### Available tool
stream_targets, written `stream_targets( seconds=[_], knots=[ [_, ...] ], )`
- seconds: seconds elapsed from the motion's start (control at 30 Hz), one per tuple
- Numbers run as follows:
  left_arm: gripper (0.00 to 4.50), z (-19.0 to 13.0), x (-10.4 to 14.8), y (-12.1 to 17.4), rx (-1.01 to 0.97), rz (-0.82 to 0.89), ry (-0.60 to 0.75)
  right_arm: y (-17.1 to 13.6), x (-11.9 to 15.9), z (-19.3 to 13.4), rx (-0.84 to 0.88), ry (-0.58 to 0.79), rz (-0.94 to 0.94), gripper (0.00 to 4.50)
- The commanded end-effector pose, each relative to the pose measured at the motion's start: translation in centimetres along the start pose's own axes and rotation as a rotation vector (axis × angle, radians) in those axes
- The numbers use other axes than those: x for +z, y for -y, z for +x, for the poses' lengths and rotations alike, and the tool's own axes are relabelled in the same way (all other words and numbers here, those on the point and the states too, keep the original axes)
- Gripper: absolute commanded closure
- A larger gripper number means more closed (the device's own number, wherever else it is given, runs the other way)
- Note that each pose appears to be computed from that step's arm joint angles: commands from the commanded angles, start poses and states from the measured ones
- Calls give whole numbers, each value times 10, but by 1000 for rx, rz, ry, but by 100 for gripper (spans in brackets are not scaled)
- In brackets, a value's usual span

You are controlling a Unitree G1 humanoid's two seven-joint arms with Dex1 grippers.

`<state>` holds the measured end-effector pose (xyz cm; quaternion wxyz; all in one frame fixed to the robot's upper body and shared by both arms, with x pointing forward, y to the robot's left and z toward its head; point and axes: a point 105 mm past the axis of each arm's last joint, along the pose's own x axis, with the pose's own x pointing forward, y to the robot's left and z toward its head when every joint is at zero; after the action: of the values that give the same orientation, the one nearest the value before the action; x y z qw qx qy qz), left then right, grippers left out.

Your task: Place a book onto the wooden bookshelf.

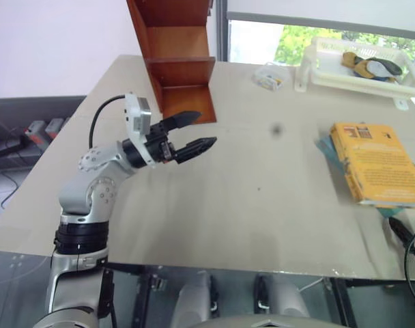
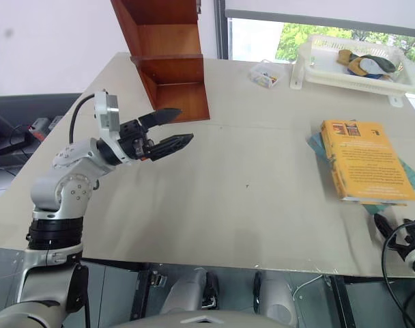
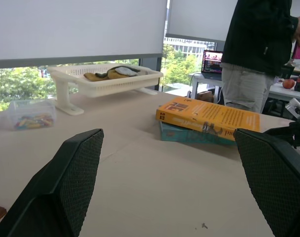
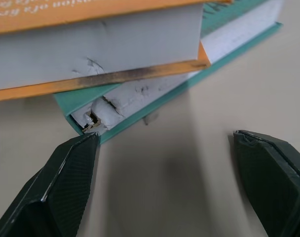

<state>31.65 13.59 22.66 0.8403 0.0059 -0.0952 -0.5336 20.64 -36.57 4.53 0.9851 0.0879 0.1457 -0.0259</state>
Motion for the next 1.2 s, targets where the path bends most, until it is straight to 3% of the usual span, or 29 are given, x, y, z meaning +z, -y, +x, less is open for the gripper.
stream_targets(
  seconds=[0.03, 0.2, 0.63, 1.2],
  knots=[
    [2, 3, 10, 1, -19, 48, 17, -20, -21, 9, 93, -54, 31, 0],
    [2, 3, 10, 1, -17, 50, 18, -21, -24, 11, 132, -58, 24, 0],
    [2, 3, 8, 0, -8, 55, 13, -85, -42, 13, 422, -129, -8, 0],
    [2, 4, 7, 1, -9, 61, 14, -142, -32, 16, 592, -111, 1, 0]
  ],
)
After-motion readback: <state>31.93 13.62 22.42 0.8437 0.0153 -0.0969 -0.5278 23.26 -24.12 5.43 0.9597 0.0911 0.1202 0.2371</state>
